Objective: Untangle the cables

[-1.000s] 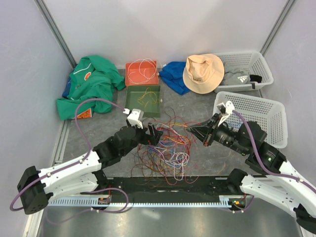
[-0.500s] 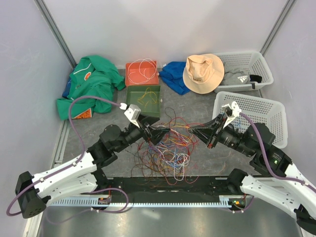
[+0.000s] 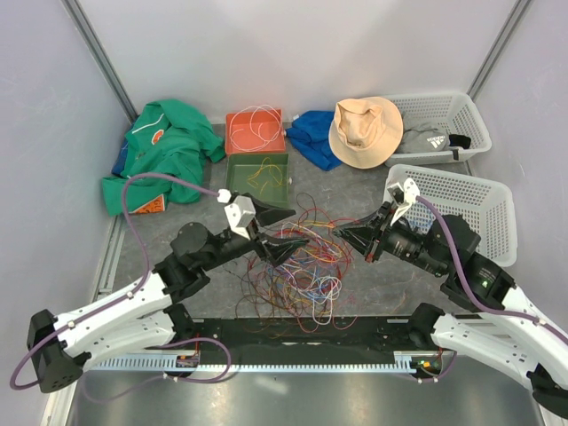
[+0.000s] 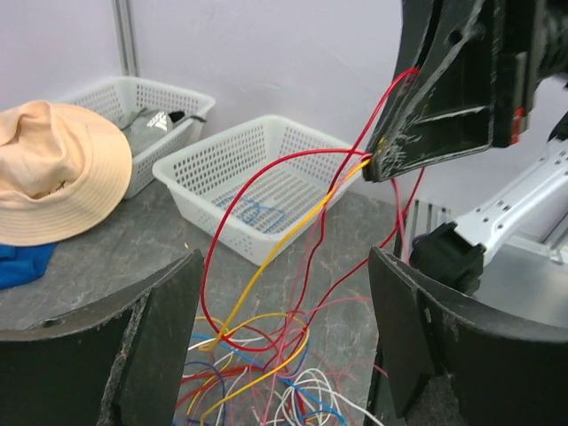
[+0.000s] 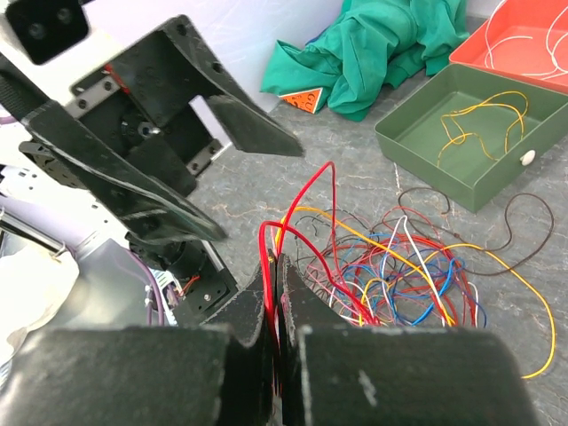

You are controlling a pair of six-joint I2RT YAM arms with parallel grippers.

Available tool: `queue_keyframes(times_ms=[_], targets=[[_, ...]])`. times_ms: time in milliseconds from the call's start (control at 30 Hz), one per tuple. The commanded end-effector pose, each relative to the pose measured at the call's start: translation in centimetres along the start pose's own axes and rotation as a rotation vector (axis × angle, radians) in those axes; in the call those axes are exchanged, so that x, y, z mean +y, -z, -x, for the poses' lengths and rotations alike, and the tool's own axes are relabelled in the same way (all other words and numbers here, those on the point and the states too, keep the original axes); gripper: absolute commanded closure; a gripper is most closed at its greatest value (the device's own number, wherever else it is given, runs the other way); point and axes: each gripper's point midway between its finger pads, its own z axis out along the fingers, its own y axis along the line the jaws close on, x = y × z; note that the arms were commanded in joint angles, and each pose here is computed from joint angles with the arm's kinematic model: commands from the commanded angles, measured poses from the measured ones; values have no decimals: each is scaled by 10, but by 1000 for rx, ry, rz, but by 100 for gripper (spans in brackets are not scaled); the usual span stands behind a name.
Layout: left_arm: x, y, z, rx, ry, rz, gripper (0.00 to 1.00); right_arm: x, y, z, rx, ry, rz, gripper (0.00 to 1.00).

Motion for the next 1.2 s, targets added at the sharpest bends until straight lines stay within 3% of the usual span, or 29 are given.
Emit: queue_keyframes(times_ms=[0,300,400,433,467,633,700,733,833,933,1167], targets=[[4,-13,-2,28,-85,-6,19,5,-3,8,-31,4,22,100],[53,-37,-35,130,-99,209,26,8,-3,8,-30,12,42,100],[62,-44,-33,124,-97,254,51,8,-1,7,-33,15,43,100],[64,-44,-32,123,-98,265,80,7,-1,6,-31,13,37,100],[65,-44,-27,115,-97,278,95,6,1,7,-38,15,35,100],[69,-28,-3,85,-92,344,98,-3,2,0,-29,16,-7,98],[70,-17,11,76,-86,373,98,-10,-1,-4,-21,13,-34,88],[69,-15,14,77,-85,380,98,-13,-3,-9,-6,11,-47,63],[71,-5,24,112,-69,418,98,-27,-7,-19,22,5,-108,30],[69,-2,28,172,-50,431,98,-47,-7,-24,31,9,-212,17],[62,0,35,204,-23,418,98,-51,8,9,-63,37,-281,12]])
